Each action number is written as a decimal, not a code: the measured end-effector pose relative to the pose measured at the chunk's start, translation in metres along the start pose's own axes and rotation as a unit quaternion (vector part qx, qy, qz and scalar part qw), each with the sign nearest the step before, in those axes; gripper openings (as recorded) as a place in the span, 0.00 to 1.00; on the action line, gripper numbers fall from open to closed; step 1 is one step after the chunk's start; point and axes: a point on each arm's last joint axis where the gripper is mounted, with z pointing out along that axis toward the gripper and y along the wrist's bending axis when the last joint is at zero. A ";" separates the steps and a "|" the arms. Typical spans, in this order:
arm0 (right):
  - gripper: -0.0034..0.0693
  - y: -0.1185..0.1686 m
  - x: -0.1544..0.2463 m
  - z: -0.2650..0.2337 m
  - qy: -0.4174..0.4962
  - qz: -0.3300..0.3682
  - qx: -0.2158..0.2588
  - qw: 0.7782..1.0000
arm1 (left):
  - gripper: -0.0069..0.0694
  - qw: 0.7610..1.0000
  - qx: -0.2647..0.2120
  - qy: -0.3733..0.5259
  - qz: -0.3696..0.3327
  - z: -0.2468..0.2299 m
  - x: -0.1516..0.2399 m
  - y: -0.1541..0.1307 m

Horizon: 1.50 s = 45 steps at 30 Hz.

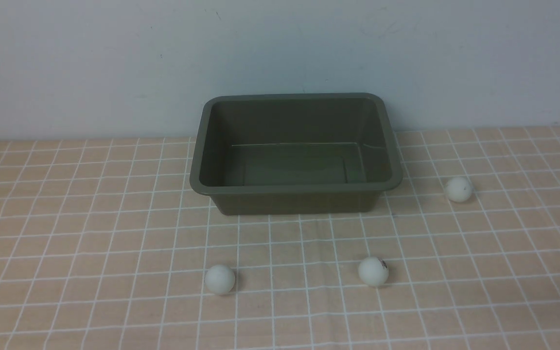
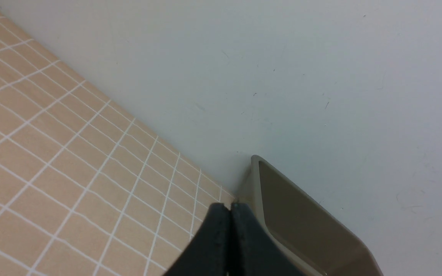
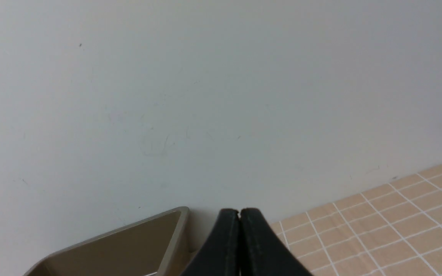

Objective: Put the table tennis balls into the box on the light coffee tablecloth.
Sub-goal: 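Reach for and grasp a ping pong ball on the table beside the basket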

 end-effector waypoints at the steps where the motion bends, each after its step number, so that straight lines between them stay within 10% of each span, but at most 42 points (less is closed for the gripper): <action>1: 0.02 0.001 -0.002 0.000 -0.009 0.001 -0.003 1.000 | 0.00 1.000 0.000 0.000 0.000 0.000 0.000 0.000; 9: 0.02 0.010 -0.028 -0.005 -0.152 0.037 -0.061 0.986 | 0.00 1.000 0.003 -0.007 -0.004 0.000 -0.001 -0.001; 15: 0.02 0.030 -0.051 -0.020 -0.287 -0.017 -0.161 0.944 | 0.00 0.976 0.093 -0.176 -0.087 -0.008 -0.036 -0.017; 18: 0.02 0.041 -0.057 -0.018 -0.246 -0.068 -0.180 0.950 | 0.00 0.956 0.151 -0.249 -0.034 -0.018 -0.053 -0.034; 21: 0.02 0.053 -0.070 -0.015 -0.182 -0.105 -0.180 0.961 | 0.00 0.924 0.217 -0.270 0.163 -0.029 -0.063 -0.068; 26: 0.02 0.058 -0.082 -0.001 -0.094 -0.095 -0.153 0.979 | 0.00 0.871 0.233 -0.188 0.389 -0.025 -0.056 -0.093; 32: 0.02 0.066 -0.071 0.029 0.033 -0.131 -0.178 0.975 | 0.00 0.920 0.196 0.004 0.340 0.011 -0.039 -0.083; 45: 0.03 0.061 -0.052 0.090 0.236 -0.024 -0.116 0.965 | 0.00 0.930 0.131 0.188 0.286 0.044 -0.017 -0.065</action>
